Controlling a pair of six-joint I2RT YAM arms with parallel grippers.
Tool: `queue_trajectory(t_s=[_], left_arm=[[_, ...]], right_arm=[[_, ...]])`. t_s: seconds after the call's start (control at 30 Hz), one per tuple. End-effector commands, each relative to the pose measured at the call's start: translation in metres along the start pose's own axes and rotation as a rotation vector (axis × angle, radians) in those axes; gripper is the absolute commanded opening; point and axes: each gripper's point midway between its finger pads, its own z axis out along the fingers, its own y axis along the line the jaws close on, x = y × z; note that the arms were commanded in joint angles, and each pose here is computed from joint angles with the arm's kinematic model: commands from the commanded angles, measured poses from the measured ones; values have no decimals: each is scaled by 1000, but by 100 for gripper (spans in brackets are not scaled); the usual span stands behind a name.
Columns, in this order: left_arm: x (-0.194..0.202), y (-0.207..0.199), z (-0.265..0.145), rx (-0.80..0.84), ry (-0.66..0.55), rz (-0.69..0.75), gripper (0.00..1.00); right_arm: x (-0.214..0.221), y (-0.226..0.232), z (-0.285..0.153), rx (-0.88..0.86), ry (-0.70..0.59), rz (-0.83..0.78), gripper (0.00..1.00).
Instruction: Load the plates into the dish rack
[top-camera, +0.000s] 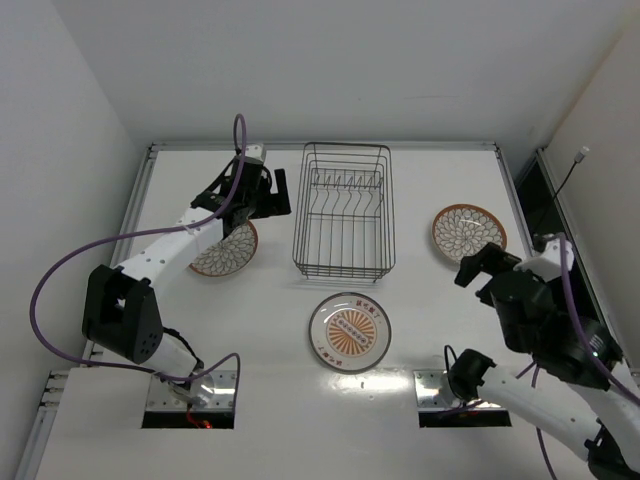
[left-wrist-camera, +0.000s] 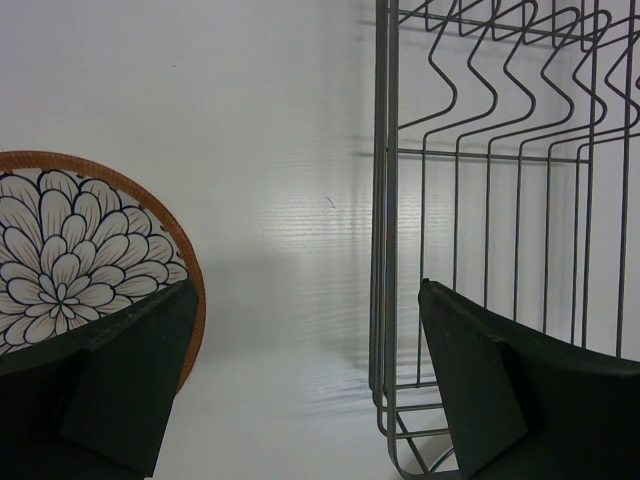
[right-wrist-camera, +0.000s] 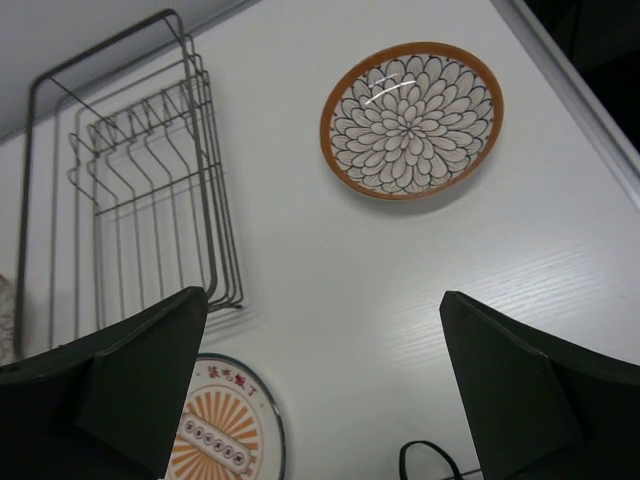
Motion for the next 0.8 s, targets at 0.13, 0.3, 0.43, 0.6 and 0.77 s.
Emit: queue_trajectory(t_s=[0.13,0.3,0.43,0.6,0.77], left_arm=[[-14,-4,-5,27,-48,-10,91],[-14,-4,-5,27,-48,-10,91],[-14,-4,-5,27,-48,-10,91],[-14,-5,-5,36,-44,-10,91],[-16,-7,-8,48,-49,-11,91]], right_arm=[[-23,36,28,143,-43,-202,100],[-28,55,58,170,-11,-230,100],[-6,49,105,191,145,-230,100],[2,10,155,185,249,-93,100],[5,-42,182,220,343,82,100]])
